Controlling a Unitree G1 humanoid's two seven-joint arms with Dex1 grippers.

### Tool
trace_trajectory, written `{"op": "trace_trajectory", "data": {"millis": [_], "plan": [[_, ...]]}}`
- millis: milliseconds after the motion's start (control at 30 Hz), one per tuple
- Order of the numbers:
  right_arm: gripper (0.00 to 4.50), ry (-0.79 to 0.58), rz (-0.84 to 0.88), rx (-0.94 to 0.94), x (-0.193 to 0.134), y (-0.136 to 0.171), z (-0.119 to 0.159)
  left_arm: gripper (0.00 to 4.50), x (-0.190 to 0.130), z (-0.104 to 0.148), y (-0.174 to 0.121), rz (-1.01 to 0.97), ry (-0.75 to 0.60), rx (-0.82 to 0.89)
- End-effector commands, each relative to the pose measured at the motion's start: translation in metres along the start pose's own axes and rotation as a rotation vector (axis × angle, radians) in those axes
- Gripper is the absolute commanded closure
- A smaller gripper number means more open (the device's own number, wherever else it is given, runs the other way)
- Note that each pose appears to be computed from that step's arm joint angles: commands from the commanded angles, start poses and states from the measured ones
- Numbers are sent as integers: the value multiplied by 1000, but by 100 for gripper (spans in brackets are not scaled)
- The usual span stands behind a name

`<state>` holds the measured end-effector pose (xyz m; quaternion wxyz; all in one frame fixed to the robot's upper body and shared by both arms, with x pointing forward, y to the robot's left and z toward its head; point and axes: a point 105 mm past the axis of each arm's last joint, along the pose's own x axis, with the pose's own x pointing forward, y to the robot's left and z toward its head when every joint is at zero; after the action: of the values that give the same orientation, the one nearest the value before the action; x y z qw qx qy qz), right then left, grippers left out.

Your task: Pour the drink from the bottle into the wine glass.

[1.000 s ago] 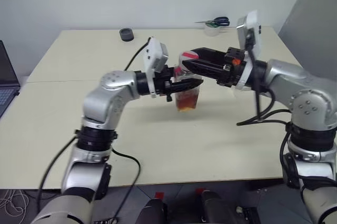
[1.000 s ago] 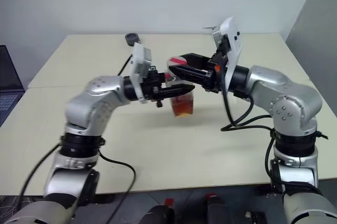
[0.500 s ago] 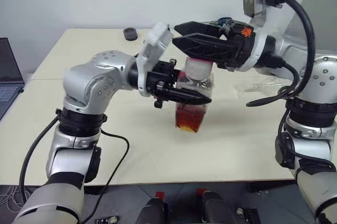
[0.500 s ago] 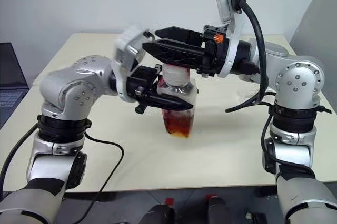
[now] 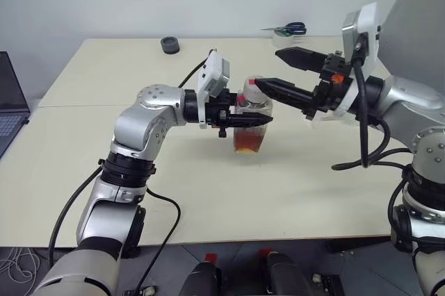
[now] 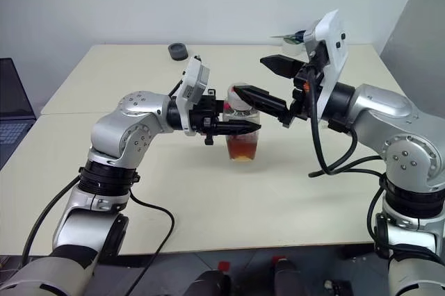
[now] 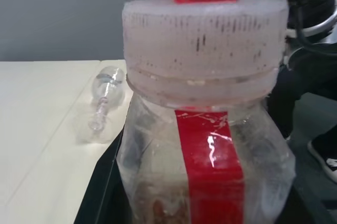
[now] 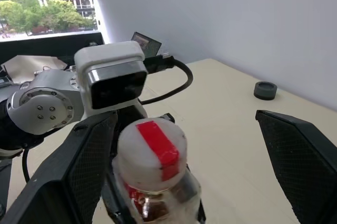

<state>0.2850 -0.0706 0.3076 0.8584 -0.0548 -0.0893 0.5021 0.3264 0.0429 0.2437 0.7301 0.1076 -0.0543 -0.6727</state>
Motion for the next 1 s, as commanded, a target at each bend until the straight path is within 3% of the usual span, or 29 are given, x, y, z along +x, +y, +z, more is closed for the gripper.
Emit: {"op": "trace_trajectory", "data": {"millis": [33, 367, 467, 867, 1000], "plan": [[1, -31, 11, -64, 9, 11, 10, 277, 5, 14, 1, 8, -38, 74], [1, -48, 26, -56, 23, 15, 5, 277, 8, 21, 3, 19, -69, 82], [54, -53, 20, -50, 23, 14, 5, 277, 8, 21, 3, 24, -72, 84], [433, -33, -7, -41, 13, 13, -2, 277, 11, 23, 3, 35, -95, 76], [442, -38, -21, -40, 12, 12, -1, 277, 11, 24, 3, 36, -99, 77]]}}
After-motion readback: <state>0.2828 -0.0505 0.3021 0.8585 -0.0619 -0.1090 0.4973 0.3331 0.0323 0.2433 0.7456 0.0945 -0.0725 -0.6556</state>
